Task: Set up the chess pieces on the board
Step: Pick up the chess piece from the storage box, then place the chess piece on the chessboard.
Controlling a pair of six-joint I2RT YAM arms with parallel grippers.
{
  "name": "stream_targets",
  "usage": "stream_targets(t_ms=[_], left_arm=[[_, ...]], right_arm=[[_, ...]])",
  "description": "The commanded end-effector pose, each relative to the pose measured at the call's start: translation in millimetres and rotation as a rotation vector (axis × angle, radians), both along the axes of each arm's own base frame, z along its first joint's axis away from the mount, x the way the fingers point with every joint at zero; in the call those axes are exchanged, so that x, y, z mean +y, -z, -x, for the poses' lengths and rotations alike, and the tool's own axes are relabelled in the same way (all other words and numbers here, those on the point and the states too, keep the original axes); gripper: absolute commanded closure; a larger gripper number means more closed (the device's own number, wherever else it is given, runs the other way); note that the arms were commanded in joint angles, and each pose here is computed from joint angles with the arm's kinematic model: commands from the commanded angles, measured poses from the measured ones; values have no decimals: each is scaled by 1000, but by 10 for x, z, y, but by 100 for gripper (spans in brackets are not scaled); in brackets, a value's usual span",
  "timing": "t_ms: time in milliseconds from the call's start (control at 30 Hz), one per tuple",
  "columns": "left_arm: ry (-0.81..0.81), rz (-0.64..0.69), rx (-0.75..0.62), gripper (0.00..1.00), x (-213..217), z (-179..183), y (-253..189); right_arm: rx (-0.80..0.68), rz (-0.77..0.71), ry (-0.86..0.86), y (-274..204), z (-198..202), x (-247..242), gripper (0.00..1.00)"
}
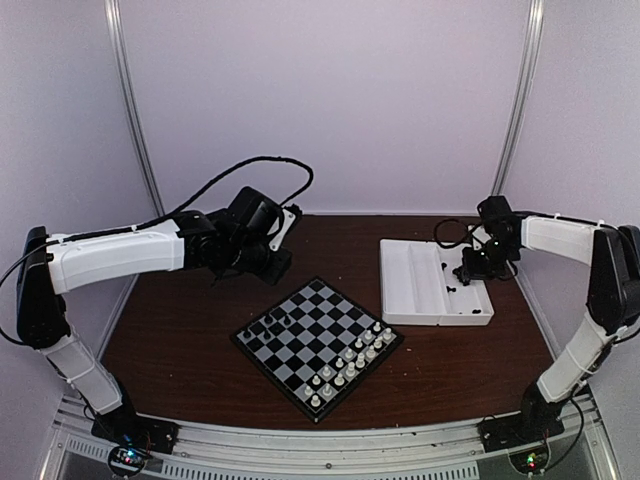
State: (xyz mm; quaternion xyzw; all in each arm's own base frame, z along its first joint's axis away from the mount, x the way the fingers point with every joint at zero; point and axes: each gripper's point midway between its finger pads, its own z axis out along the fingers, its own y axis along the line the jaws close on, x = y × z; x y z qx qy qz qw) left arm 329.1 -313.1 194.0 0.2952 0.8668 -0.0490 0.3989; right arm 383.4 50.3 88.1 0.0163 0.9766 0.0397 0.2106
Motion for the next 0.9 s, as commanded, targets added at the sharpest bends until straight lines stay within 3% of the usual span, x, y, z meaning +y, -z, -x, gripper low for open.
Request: stream_targets(t_ms=[0, 233, 400, 633, 867], left_arm=[[21, 82, -22, 61, -140, -83, -162], [109, 235, 34, 55, -414, 11, -267], [217, 469, 137, 51, -730, 123, -501], [299, 697, 261, 48, -987, 141, -715], [434, 875, 299, 53, -1134, 218, -916]], right_arm=[[-163, -115, -137, -327, -25, 419, 84], [-352, -224, -432, -906, 214, 1449, 84], [-425, -305, -569, -1176, 407, 2036, 84], [-524, -446, -689, -1508, 666, 2509, 84], [-541, -627, -727, -1789, 829, 2750, 84]])
